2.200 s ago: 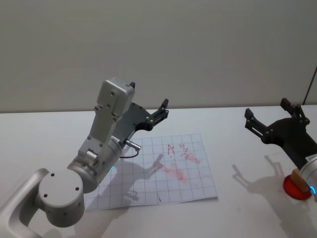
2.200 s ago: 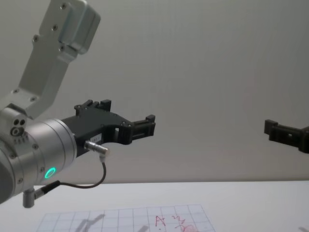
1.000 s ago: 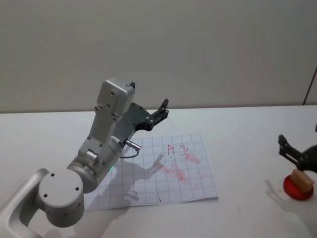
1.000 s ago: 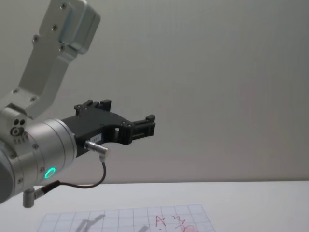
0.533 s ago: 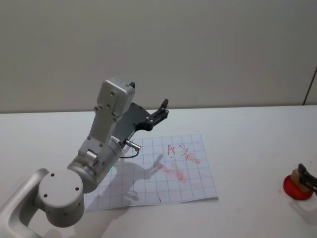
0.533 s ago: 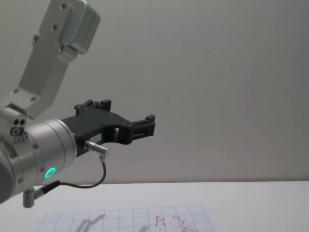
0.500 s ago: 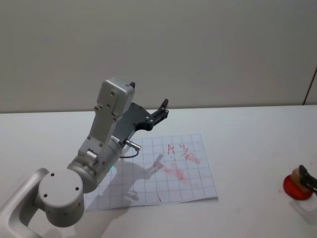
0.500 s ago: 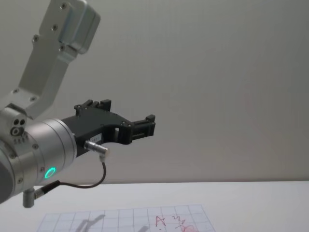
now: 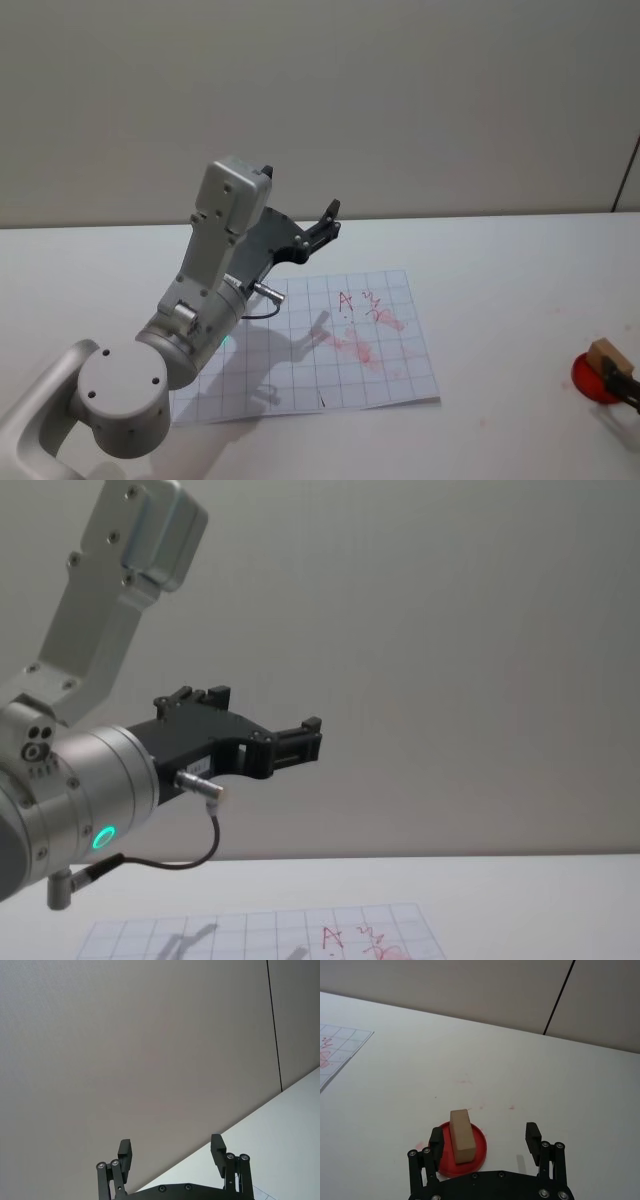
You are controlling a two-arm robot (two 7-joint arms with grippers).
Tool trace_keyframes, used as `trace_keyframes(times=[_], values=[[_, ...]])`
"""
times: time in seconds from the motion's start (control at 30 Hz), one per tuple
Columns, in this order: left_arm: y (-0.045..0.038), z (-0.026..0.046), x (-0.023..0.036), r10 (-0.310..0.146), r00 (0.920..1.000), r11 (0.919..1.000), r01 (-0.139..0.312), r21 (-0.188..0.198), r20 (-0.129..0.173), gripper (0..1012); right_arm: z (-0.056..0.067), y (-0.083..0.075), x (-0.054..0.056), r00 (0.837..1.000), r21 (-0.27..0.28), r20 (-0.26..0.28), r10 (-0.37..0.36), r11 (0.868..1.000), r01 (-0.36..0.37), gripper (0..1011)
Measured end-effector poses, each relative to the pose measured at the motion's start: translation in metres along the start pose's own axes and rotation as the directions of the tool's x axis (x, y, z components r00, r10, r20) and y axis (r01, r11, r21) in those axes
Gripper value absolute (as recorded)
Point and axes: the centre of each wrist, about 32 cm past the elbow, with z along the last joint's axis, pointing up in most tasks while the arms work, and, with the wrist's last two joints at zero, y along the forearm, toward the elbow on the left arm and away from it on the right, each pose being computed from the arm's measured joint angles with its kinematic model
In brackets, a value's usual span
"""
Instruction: Use the one hand to pick up the stamp and affix it onto the A4 paper.
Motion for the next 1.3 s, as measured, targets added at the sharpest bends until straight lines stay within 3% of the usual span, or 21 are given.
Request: trace_keyframes(times=[0.53, 0.8, 1.3], values=[[0.0000, 0.0000, 0.0000, 0.000, 1.0000, 1.0000, 0.000, 0.000, 0.000, 1001, -0.001, 0.026, -0.001, 0.997, -0.063, 0.029, 0.069, 0.996, -0.067, 999], [0.0000, 0.0000, 0.0000, 0.000, 1.0000, 1.0000, 0.000, 0.000, 0.000, 1001, 0.000, 0.034, -0.001, 0.996, -0.079, 0.034, 0.088, 0.993, -0.085, 831], [0.0000, 0.0000, 0.0000, 0.000, 1.0000, 1.0000, 0.000, 0.000, 0.000, 1001, 0.000, 0.039, -0.002, 0.994, -0.091, 0.037, 0.102, 0.991, -0.098, 345]])
